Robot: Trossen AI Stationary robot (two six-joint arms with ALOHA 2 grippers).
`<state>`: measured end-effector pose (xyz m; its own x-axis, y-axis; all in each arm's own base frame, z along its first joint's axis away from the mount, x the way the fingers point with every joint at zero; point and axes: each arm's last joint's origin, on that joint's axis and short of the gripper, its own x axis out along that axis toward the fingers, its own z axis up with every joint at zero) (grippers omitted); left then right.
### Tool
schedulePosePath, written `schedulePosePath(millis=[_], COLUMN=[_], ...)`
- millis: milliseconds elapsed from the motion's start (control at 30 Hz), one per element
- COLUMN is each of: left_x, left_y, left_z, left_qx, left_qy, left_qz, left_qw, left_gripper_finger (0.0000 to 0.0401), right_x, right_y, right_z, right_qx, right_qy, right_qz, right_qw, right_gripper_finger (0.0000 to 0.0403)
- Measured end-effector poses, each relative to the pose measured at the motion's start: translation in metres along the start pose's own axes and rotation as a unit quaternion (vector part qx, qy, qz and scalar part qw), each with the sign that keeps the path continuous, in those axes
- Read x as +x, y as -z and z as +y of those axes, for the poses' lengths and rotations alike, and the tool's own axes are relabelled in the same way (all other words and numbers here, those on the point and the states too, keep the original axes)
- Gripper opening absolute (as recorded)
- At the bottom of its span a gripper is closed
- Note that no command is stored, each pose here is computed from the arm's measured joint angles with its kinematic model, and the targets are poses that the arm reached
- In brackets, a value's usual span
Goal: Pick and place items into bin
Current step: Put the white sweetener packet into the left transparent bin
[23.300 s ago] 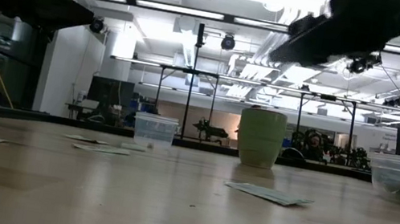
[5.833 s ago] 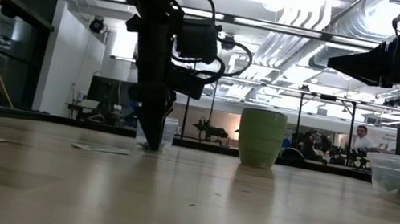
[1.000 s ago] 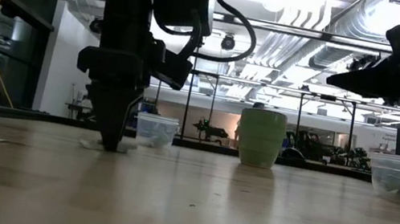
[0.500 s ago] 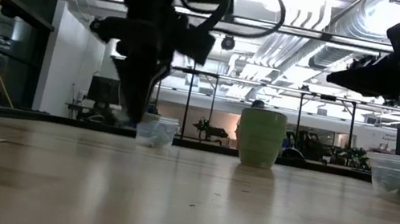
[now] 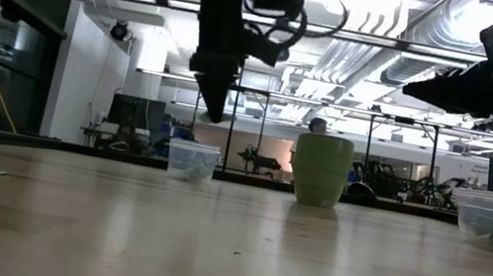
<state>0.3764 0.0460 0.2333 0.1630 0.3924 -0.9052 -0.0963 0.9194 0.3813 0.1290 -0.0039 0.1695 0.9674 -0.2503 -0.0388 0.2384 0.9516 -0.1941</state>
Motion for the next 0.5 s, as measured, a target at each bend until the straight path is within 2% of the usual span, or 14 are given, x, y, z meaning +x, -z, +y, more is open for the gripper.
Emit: schedulePosePath(millis=[267, 500], left_x=[0.02, 0.028], left_y=[0.008, 0.013], left_z=[0.052, 0.073], left_qx=[-0.066, -0.084], left_qy=[-0.008, 0.023], left_qz=[0.022, 0.023], left_qw=[0.998, 0.996], left_gripper_finger=[0.0073, 0.004], right_x=[0.0, 0.0], right_y=[0.0, 0.0], right_z=[0.0, 0.0], right_qx=[0.0, 0.0], right_qy=[-0.002, -0.002], right_qz=[0.0, 0.0], right_qw=[1.0, 1.0], right_gripper_finger=[0.0139, 0.0139])
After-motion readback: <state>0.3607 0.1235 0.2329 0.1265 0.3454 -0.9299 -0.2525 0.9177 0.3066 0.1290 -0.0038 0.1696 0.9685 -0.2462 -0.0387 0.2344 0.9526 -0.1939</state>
